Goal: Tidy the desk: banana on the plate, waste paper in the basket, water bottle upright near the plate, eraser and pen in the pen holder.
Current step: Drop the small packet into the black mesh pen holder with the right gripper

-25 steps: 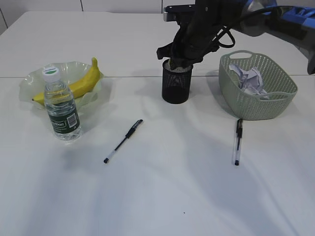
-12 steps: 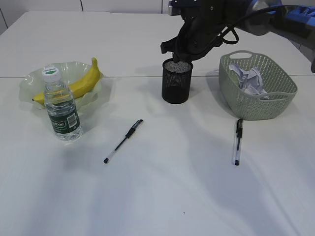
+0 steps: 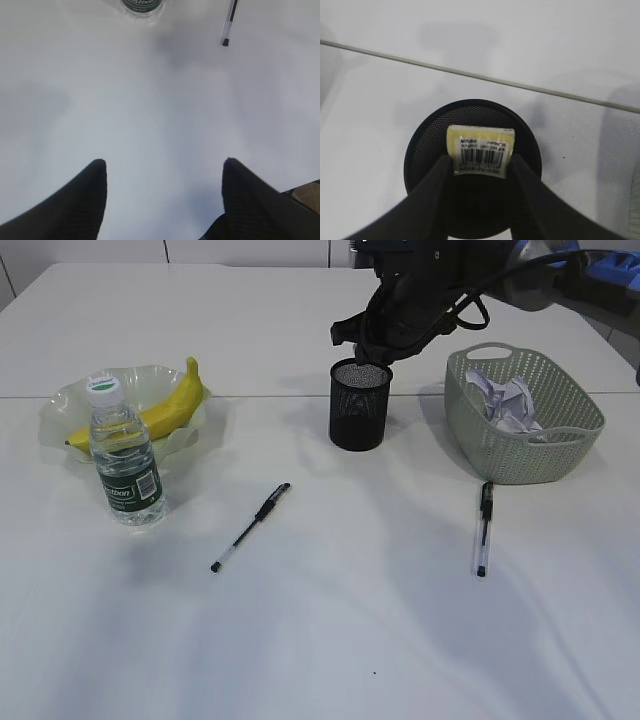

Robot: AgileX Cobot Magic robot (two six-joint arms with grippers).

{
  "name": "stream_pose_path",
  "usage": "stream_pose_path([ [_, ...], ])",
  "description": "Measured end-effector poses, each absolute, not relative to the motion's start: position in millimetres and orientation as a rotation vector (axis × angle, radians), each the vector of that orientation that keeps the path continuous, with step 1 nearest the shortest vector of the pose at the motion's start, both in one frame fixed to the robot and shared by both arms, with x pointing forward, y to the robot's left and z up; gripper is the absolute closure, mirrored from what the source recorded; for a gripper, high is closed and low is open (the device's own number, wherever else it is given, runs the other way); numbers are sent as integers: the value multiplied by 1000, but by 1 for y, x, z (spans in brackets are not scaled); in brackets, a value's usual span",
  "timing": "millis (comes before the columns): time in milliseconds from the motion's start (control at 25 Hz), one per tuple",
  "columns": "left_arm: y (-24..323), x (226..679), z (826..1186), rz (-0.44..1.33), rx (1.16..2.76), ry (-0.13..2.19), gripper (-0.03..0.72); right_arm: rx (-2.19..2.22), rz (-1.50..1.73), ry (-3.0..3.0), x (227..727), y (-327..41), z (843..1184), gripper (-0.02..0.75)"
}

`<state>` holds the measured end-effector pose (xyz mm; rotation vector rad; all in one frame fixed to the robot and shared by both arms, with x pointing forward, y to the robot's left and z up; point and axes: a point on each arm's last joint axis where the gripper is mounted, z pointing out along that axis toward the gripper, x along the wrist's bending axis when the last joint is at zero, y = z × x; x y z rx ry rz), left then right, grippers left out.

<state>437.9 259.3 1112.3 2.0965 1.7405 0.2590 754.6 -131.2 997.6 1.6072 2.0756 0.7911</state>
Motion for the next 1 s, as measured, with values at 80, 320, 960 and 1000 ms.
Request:
stream_pose_path([
  [80,259,438,1112,259,2097,1741,171,1606,793,2074,755,-131,998,498],
  [320,259,438,1112,259,2097,1741,171,1623,829,2068,755,-129,998,498],
  [960,259,438,1112,259,2097,1741,171,1638,837,2082,755,-127,993,498],
  [1000,259,438,1112,259,2097,1741,171,1636,836,2083,755,-127,993,498],
])
